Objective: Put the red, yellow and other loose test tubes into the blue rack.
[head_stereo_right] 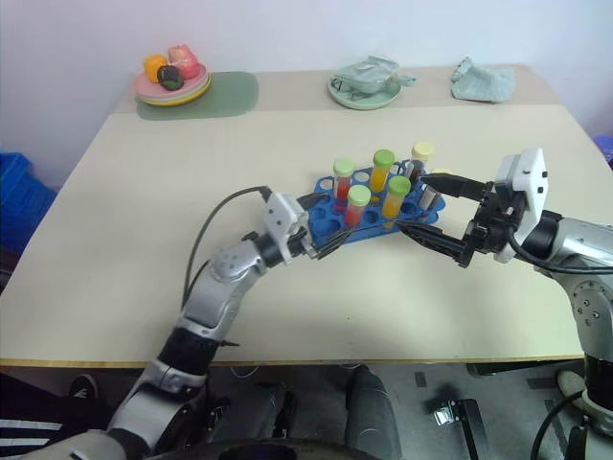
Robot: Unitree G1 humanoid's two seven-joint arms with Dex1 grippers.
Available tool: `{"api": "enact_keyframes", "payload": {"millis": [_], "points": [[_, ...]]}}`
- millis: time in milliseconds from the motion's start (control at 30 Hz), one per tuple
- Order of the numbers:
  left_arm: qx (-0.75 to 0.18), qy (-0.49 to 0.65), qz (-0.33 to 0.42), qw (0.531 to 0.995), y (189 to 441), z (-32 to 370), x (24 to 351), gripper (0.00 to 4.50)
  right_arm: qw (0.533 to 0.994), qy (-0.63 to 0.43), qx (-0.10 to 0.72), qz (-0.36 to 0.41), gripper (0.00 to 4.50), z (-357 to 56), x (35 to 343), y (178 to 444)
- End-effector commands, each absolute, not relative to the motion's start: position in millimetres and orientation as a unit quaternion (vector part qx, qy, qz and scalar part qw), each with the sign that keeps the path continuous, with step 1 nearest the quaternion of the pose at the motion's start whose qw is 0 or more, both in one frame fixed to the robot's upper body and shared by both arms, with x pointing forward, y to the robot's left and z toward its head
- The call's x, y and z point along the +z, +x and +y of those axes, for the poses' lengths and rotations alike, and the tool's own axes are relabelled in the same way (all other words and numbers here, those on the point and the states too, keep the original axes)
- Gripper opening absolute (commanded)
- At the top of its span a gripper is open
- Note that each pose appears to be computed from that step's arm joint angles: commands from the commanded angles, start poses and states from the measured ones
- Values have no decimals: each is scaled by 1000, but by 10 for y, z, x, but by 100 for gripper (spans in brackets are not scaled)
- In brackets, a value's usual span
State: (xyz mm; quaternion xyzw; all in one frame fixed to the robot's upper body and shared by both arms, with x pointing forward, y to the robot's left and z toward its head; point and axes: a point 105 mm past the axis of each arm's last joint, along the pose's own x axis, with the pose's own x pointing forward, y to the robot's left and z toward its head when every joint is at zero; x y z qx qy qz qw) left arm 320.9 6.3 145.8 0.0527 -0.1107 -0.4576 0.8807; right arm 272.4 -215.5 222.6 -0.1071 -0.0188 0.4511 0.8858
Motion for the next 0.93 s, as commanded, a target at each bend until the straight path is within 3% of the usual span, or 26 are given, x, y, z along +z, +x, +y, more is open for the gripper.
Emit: {"api": "enact_keyframes", "payload": {"millis": [33, 567, 933], "points": [[-456, 58, -134, 878, 3054, 388, 1720, 439, 890, -132, 435, -31, 450, -2308, 2292, 2717], [-440, 138, -60, 885, 2894, 2065, 2079, 439, 906, -176, 384, 12, 450, -2951, 2097, 2730], [-453, 133, -77, 878, 2871, 2102, 1979, 439, 905, -189, 381, -2, 450, -2915, 2230, 2793]]}}
